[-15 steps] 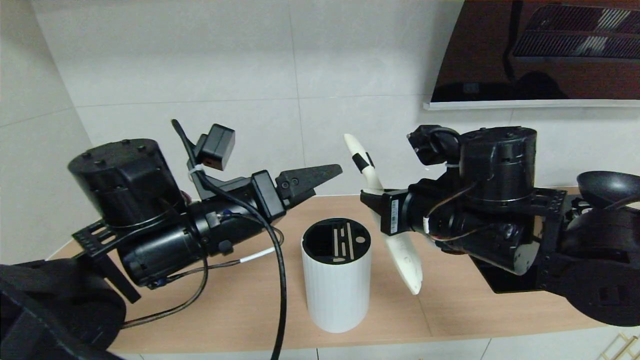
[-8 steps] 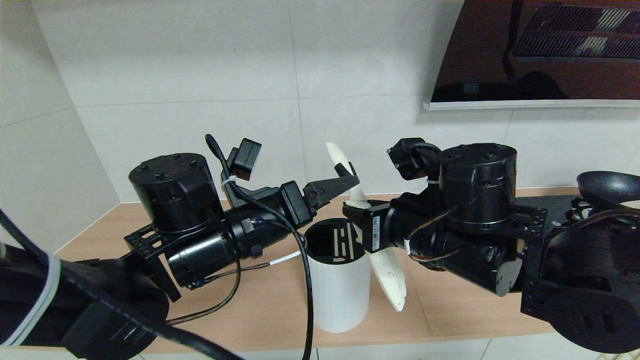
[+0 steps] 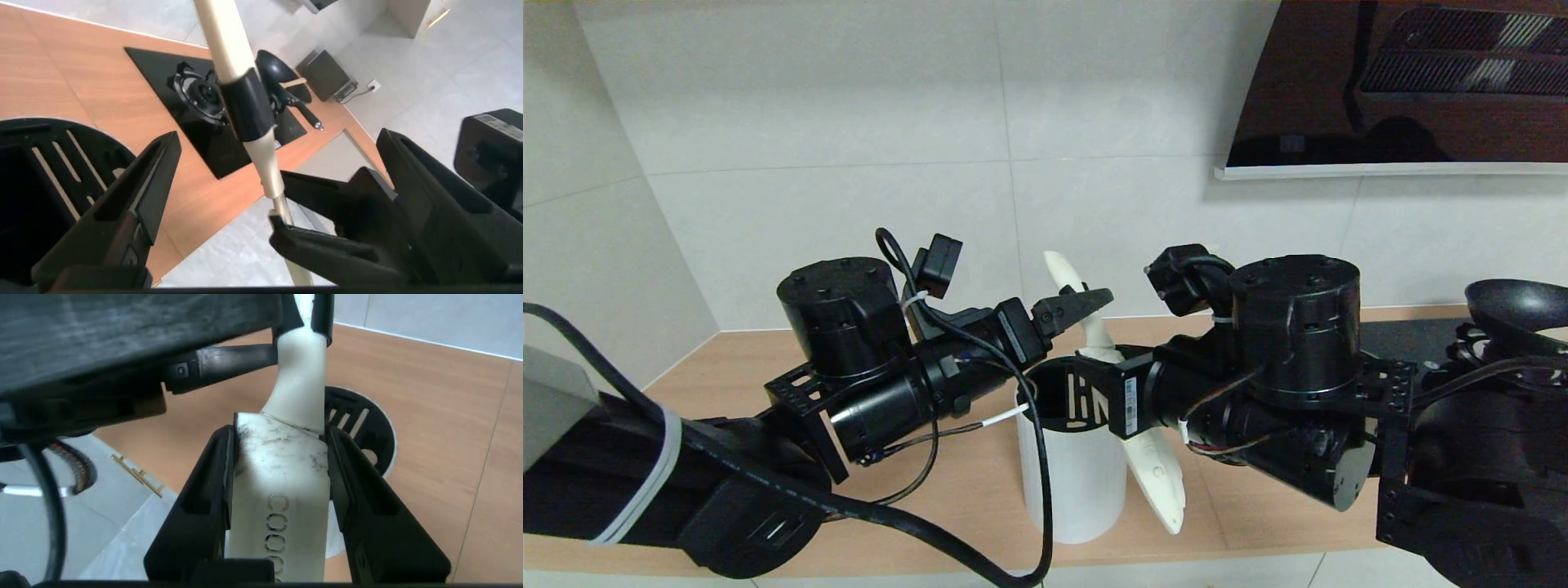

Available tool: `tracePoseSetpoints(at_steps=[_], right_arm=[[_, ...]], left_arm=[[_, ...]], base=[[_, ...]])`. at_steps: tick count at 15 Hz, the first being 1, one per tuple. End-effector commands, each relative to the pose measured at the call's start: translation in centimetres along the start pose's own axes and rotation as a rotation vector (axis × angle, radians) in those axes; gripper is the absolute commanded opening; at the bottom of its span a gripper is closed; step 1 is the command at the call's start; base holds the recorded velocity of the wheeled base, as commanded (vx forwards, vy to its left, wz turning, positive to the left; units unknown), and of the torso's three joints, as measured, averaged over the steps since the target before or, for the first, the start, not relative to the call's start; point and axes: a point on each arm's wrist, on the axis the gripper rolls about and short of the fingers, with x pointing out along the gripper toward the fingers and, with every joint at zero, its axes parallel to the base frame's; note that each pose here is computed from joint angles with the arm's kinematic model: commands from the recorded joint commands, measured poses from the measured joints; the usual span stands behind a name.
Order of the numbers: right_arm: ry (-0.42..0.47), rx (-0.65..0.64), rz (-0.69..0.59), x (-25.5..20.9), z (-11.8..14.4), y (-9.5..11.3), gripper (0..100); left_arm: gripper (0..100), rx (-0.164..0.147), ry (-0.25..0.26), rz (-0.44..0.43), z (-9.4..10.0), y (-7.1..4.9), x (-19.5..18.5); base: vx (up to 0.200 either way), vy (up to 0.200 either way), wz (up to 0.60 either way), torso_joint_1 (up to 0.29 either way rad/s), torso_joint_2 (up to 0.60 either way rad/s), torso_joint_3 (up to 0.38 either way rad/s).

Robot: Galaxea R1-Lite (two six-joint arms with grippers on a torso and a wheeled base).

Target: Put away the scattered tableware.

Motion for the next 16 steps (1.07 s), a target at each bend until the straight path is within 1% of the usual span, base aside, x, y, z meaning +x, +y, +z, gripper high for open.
tracePoseSetpoints(at_steps=[1, 3, 6, 9, 12, 16], right_arm=[[0.004, -0.003, 0.019, -0.3, -0.2, 0.6, 0], [0.0, -0.006, 0.032, -0.6, -0.2, 1.0, 0], [-0.004, -0.013, 0.041, -0.9, -0.5, 1.1, 0], [-0.003, -0.014, 0.045, -0.9, -0.6, 1.2, 0], [0.009, -0.022, 0.067, -1.1, -1.0, 1.9, 0], [0.015, -0.024, 0.073, -1.1, -1.2, 2.1, 0]], left_arm=[[100, 0.004, -0.007, 0.003, 0.1, 0.0, 0.0], [100, 0.009, -0.021, 0.002, 0.1, 0.1, 0.1], [100, 0.007, -0.019, 0.006, 0.0, 0.4, 0.3], [100, 0.009, -0.027, 0.005, 0.2, 0.4, 0.2], [100, 0.01, -0.031, 0.007, 0.3, 0.3, 0.1], [100, 0.008, -0.031, 0.009, 0.2, 0.4, 0.1]], base=[[0.0, 0.0, 0.0, 0.0, 0.0, 0.0], [0.0, 0.0, 0.0, 0.0, 0.0, 0.0], [0.0, 0.0, 0.0, 0.0, 0.0, 0.0], [0.0, 0.0, 0.0, 0.0, 0.0, 0.0], [0.0, 0.0, 0.0, 0.0, 0.0, 0.0], [0.0, 0.0, 0.0, 0.0, 0.0, 0.0]])
